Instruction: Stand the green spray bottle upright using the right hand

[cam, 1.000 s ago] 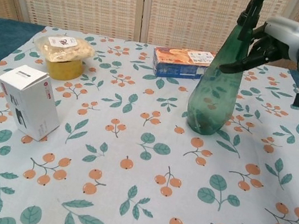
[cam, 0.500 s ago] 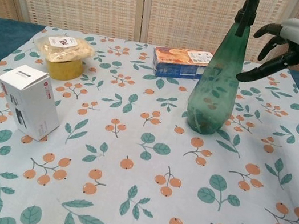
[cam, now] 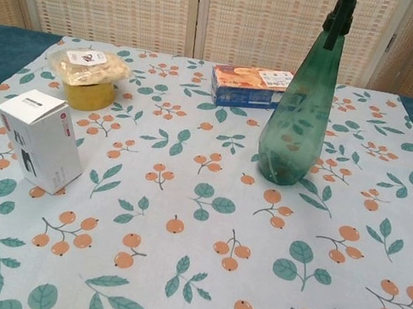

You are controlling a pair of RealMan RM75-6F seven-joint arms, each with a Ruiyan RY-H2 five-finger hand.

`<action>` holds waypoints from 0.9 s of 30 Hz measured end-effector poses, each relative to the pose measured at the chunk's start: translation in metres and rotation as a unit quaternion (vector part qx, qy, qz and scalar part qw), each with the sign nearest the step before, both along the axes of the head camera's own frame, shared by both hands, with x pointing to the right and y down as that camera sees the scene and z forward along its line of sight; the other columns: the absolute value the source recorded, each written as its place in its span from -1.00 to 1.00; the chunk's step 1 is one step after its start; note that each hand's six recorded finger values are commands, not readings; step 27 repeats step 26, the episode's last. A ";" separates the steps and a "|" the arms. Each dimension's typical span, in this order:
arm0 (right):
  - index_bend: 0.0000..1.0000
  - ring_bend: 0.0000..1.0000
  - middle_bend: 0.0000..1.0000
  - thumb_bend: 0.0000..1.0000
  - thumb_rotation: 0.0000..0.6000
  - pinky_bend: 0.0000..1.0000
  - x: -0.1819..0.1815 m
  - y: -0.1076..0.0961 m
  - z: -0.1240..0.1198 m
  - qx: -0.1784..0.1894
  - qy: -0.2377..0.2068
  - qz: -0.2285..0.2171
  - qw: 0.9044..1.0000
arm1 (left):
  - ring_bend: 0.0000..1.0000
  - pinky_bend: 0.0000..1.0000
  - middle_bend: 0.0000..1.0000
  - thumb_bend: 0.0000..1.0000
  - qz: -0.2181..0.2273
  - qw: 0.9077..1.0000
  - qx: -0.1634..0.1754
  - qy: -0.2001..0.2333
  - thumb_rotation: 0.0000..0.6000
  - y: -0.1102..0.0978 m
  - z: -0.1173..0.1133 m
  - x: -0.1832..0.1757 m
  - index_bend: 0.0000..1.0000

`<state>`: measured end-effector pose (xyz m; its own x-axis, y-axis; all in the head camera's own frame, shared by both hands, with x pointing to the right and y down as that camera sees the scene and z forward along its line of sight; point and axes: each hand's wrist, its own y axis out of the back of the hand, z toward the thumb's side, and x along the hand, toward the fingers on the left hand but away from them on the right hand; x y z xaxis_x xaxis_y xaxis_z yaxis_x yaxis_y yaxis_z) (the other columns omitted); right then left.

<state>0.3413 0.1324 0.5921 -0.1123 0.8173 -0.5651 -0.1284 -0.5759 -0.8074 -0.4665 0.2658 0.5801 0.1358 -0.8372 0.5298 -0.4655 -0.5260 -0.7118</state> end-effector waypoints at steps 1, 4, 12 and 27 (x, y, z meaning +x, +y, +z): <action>-0.86 -1.00 -0.69 -1.00 1.00 -1.00 0.010 0.003 -0.001 0.021 -0.001 -0.008 1.000 | -1.00 -0.66 -1.00 -0.43 0.000 1.000 0.001 -0.001 1.00 0.000 0.000 0.000 -1.00; -0.93 -1.00 -0.72 -1.00 1.00 -1.00 0.035 0.007 -0.005 0.085 -0.010 -0.043 0.995 | -1.00 -0.66 -1.00 -0.43 0.003 1.000 0.003 -0.006 1.00 0.000 0.000 0.001 -1.00; -0.92 -1.00 -0.72 -1.00 1.00 -1.00 0.112 0.041 -0.010 0.171 -0.011 -0.115 0.979 | -1.00 -0.66 -1.00 -0.43 0.008 1.000 0.001 -0.016 1.00 0.000 0.003 0.003 -1.00; -0.91 -1.00 -0.72 -1.00 1.00 -1.00 0.128 0.101 0.003 0.103 -0.055 -0.064 0.991 | -1.00 -0.66 -1.00 -0.43 0.013 1.000 0.001 -0.022 1.00 0.001 0.003 0.005 -1.00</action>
